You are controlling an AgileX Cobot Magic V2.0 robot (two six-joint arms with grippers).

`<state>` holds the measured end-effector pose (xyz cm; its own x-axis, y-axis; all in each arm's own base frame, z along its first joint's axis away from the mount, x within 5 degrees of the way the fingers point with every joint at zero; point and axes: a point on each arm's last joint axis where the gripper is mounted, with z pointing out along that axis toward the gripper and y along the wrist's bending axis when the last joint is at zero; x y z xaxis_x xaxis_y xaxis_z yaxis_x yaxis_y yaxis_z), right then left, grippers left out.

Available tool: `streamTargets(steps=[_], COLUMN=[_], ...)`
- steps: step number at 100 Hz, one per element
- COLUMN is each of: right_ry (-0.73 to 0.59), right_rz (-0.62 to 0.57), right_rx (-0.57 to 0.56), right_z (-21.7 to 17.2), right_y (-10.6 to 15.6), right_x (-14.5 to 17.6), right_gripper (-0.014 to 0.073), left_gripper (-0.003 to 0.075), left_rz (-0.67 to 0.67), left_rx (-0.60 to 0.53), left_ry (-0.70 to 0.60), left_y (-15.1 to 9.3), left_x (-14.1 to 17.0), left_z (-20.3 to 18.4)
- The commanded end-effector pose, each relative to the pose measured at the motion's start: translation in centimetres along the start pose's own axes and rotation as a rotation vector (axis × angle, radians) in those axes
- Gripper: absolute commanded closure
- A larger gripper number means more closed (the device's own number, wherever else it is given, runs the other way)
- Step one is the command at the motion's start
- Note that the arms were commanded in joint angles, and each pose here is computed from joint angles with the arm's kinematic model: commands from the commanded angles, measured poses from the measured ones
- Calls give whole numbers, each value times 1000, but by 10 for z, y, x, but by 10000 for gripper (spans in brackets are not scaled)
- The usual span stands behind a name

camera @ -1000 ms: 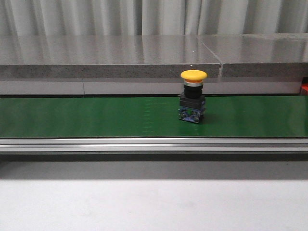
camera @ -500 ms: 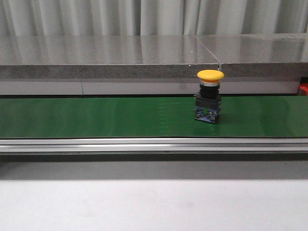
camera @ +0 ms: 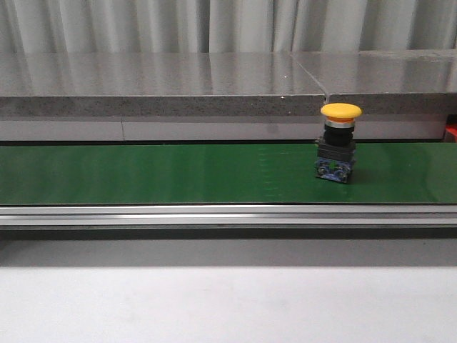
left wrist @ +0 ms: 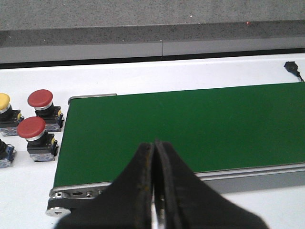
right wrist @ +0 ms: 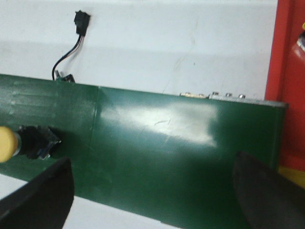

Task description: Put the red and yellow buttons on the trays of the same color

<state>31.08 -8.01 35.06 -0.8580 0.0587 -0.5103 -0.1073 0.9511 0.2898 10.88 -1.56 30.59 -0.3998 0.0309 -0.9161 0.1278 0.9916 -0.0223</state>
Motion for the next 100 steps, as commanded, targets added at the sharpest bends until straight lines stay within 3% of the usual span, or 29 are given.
streamTargets(steps=[1,21,61,100], right_ry=[-98,-164,-59,-4], right_rz=[-41,-114,-374,-378], right_rx=[1,-24,-67,-82], right_z=[-19,-15,25,72], right_y=[17,33,78,79], right_x=[12,39,39,32], right_gripper=[-71,-71,-71,-71], left_gripper=[739,739,739,739], left_rz=[-11,-11,-11,-11], left_rx=[19,19,19,19], left_ry=[-104,-104,-104,-104], left_y=[-2,-2,-2,-2], left_x=[-16,-16,-16,-16], left_z=[-4,-4,-4,-4])
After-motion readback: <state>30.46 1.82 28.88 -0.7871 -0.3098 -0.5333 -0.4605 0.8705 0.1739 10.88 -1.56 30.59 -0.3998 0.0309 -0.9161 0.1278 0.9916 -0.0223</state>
